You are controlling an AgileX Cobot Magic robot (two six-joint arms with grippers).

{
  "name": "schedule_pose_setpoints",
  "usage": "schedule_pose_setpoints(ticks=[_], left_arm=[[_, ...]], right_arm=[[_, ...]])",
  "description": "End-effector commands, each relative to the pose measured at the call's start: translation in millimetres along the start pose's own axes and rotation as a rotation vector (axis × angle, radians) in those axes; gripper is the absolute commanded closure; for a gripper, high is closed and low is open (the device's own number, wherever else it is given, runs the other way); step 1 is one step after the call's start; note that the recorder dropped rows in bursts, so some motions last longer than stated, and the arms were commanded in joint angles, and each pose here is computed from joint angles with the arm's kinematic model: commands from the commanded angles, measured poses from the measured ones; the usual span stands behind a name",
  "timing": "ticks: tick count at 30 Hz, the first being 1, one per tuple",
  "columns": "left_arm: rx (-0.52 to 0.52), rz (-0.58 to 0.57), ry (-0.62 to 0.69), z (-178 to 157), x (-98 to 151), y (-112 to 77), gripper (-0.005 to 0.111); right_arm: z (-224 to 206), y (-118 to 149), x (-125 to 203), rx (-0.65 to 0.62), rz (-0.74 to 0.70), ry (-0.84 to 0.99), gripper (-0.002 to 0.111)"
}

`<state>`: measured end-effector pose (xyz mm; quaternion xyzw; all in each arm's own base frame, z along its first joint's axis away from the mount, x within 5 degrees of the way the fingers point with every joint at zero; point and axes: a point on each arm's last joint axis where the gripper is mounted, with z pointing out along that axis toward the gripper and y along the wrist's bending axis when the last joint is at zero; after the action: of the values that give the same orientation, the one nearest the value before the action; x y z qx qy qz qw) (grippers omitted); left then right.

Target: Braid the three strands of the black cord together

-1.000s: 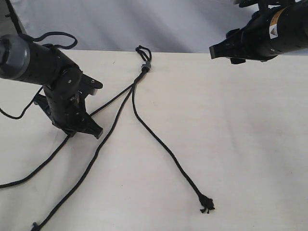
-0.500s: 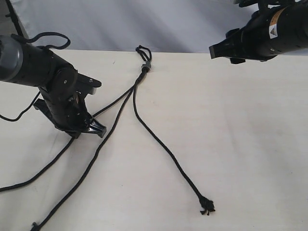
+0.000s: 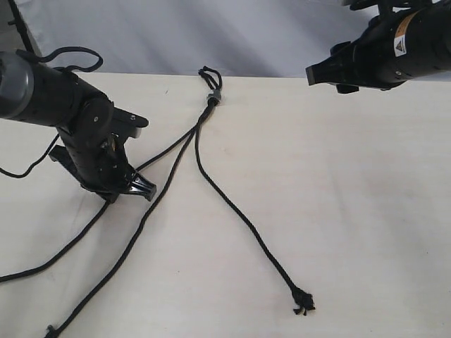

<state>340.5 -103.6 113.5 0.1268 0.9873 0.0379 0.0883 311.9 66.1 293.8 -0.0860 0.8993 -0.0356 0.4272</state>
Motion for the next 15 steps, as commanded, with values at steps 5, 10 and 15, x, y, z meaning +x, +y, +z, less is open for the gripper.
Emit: schedule_pose_setpoints(ticks=[5,10,15], left_arm=[[0.029,-0.063,0.118,15,13,-4.8,0.052],[-0.016,-0.017,0.076,-24,1,3.3,0.044],[-0.128,-0.217,-0.288,-128,0,65.6,0.072]], right_arm=[[0,2,2,-0.027,0.077,0.011,0.055],[-2,13,8,-0.097,0.13,0.085,0.055],[-9,71,18,-0.28,0.017,0.164,0.055]])
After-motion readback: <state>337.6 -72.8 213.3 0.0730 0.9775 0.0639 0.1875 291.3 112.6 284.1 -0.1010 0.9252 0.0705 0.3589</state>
